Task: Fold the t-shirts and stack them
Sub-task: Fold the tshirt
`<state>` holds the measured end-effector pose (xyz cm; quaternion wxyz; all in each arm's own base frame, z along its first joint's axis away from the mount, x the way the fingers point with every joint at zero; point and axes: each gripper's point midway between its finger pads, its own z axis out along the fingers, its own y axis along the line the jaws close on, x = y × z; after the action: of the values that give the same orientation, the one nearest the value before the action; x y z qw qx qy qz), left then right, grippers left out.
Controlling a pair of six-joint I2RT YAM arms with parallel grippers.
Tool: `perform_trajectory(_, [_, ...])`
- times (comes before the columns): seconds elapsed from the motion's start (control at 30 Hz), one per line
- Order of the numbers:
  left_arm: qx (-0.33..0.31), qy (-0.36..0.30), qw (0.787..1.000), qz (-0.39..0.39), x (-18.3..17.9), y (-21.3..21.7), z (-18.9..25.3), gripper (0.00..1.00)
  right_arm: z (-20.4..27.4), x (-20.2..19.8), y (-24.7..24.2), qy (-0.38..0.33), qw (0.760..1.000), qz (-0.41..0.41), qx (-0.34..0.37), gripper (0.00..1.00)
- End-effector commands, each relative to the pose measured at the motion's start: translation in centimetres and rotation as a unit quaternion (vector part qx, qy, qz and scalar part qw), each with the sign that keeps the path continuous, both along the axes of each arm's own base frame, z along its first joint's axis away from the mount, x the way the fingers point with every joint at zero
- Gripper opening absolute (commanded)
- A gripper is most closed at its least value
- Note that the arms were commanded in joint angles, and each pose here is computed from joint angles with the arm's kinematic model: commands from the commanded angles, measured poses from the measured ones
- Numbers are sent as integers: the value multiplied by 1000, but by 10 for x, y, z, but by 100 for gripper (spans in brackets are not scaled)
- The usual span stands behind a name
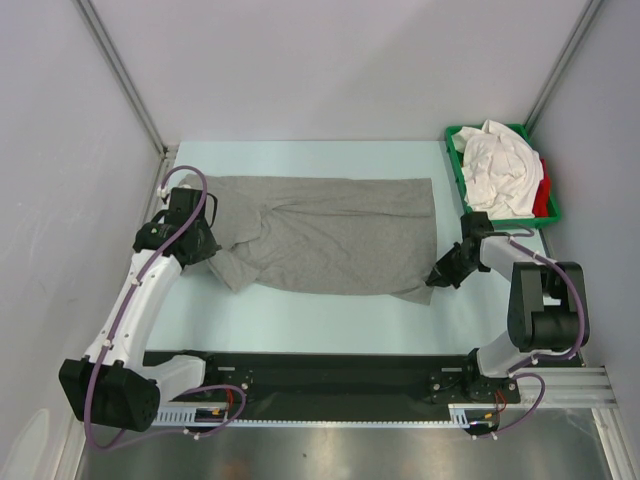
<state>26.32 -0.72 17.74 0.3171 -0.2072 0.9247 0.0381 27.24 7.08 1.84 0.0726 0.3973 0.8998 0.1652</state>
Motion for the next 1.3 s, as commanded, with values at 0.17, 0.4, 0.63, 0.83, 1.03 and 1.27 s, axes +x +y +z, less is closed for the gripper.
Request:
perform_trajectory(0.17, [6,-30,1000,5,11,4,15,0,34,10,0,-26,998,44,-28,0])
perform_trajectory(0.4, [11,-30,999,5,12,5,15,0,68,16,0,-53,996,61,-35,0])
perform_trajectory(0.63, [13,-29,999,5,11,7,15,0,77,-4,9,-43,995,80,-27,0])
perform_trajectory(0.83, [6,-25,1000,3,12,3,10,0,52,-3,2,-39,994,100,-19,26])
perform_trajectory(1.03, [5,-25,1000,0,12,3,11,0,27,2,9,-25,990,138,-13,41])
perform_trajectory(1.27, [6,-28,1000,2,10,4,12,0,11,-6,10,-5,990,140,-18,39])
